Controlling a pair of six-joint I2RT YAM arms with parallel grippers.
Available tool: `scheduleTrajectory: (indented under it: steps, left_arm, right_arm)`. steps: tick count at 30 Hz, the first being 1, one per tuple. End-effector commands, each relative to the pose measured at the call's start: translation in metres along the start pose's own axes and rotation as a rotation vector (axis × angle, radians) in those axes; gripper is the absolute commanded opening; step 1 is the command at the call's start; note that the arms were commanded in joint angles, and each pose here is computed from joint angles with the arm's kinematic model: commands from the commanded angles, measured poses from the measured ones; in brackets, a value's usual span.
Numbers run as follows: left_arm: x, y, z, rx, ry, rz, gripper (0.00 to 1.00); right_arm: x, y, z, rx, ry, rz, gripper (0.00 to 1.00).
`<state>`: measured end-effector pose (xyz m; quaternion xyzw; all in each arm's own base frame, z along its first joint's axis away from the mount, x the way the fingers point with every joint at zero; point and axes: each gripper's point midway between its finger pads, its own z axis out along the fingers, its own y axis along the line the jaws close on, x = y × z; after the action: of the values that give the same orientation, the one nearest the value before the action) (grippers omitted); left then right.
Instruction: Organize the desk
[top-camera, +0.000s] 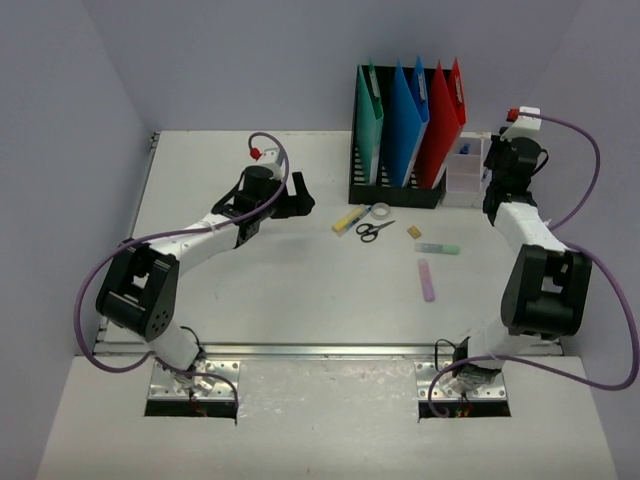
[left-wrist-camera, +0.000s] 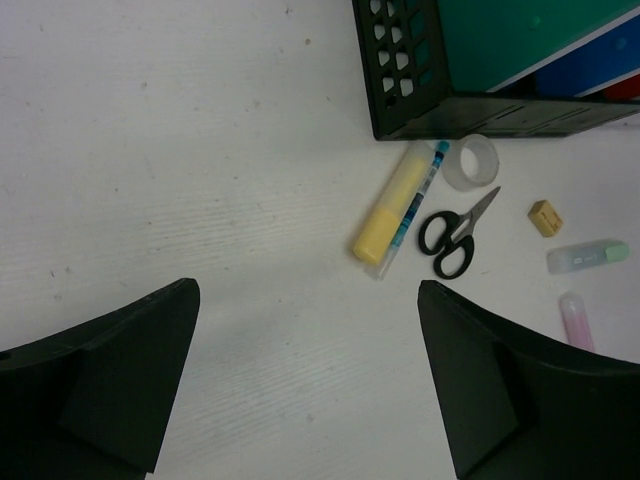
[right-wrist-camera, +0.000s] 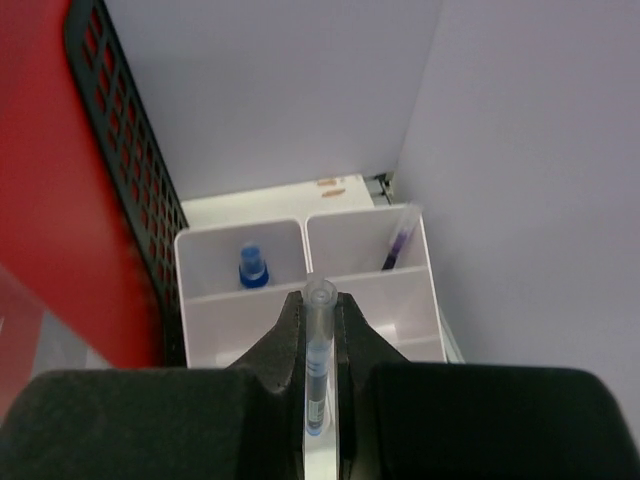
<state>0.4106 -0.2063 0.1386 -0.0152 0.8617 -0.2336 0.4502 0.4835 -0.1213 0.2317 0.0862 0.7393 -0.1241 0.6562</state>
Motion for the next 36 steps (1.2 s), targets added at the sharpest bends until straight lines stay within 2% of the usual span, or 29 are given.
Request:
scheduleTrajectory:
  steps: [1,3,16,22,26,36]
  left_arm:
    - [-0.025,-0.016,0.009,0.055,-0.091,0.039,0.96]
    - [-0.021,-0.016,0.014,0.065,-0.087,0.055,1.00]
    - [-0.006,-0.012,0.034,0.080,-0.043,0.075,1.00]
    - [-0.004,-0.013,0.039,0.079,-0.032,0.060,1.00]
    - [0.000,-0.013,0.040,0.083,-0.021,0.060,1.00]
    - [0.008,-0.009,0.041,0.078,-0.004,0.058,1.00]
  right_arm:
    - [-0.074,-0.015,0.029,0.098,-0.264,0.050,0.00]
    - [-0.075,-0.023,0.040,0.139,-0.284,0.043,0.00]
    - [-0.085,-0.030,0.053,0.264,-0.472,0.066,0.00]
    - [-0.056,-0.017,0.048,0.212,-0.421,0.078,0.00]
    - [-0.035,-0.025,0.055,0.277,-0.372,0.094,0.00]
    - [-0.035,-0.034,0.077,0.348,-0.379,0.195,0.01]
